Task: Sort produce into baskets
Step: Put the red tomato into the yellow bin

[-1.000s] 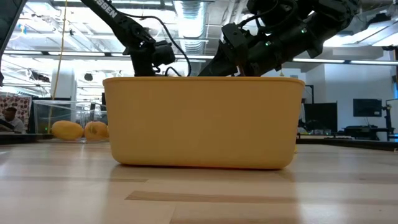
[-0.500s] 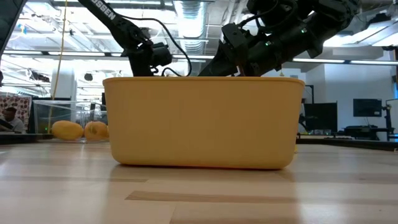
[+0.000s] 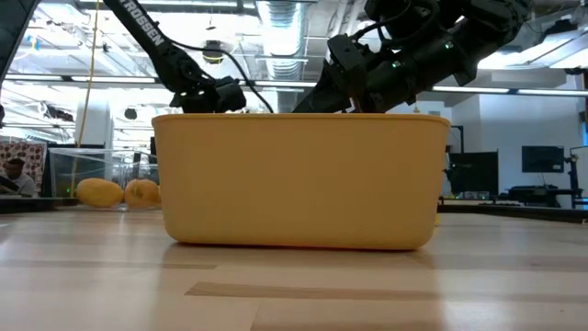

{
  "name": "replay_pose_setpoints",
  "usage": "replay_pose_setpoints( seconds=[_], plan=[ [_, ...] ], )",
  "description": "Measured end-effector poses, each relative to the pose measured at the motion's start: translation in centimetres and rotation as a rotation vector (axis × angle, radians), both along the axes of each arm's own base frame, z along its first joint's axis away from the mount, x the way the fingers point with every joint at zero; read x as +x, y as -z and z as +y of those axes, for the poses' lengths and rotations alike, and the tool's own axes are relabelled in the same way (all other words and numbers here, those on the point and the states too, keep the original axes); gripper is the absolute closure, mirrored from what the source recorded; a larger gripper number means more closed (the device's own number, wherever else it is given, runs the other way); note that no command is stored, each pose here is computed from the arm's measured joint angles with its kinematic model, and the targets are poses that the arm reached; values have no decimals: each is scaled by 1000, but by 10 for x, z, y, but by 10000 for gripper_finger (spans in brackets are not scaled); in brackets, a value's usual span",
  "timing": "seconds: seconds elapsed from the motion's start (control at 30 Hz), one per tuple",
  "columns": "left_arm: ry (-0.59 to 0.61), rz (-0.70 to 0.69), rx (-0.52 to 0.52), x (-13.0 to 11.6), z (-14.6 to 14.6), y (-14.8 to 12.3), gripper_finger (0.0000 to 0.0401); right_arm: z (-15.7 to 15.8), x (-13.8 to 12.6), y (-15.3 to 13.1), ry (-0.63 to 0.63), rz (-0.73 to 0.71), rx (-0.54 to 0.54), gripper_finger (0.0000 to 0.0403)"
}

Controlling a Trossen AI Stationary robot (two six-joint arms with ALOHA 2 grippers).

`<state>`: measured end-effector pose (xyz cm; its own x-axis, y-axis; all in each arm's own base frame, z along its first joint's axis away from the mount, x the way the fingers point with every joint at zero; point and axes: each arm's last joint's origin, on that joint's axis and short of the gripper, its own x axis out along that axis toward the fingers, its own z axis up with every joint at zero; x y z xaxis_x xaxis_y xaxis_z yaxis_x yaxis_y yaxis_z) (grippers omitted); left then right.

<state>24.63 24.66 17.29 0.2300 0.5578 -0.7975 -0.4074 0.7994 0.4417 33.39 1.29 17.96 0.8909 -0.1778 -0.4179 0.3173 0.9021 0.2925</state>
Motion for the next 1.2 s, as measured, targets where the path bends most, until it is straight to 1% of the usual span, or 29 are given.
replay_pose_setpoints(
  seconds=[0.17, 0.33, 0.4, 0.57, 0.77, 1.0, 1.1, 1.2],
  plan=[
    [-20, 3, -3, -7, 1, 7, 3, 0, 0, 0, 0, 0, 0, 38],
    [-30, -30, 19, -7, 6, 5, 5, 0, 0, 0, 0, 0, 0, 38],
    [-24, -41, 8, -8, 7, 5, 12, 0, 0, 0, 0, -1, 0, 38],
    [-15, -90, -35, -10, 9, 5, 40, 0, 0, 0, 0, -1, 0, 38],
    [-16, -95, -51, -11, 9, 7, 78, 0, 0, 0, 0, -1, 0, 38],
    [-41, -54, -99, -7, 15, 33, 129, 0, 0, 0, 0, -2, 0, 38],
    [-37, -59, -92, -3, 15, 37, 143, 0, 0, 0, 0, -1, 0, 38],
    [-25, -74, -71, 0, 13, 34, 146, 0, 0, 0, 0, -1, 0, 38]
  ],
)
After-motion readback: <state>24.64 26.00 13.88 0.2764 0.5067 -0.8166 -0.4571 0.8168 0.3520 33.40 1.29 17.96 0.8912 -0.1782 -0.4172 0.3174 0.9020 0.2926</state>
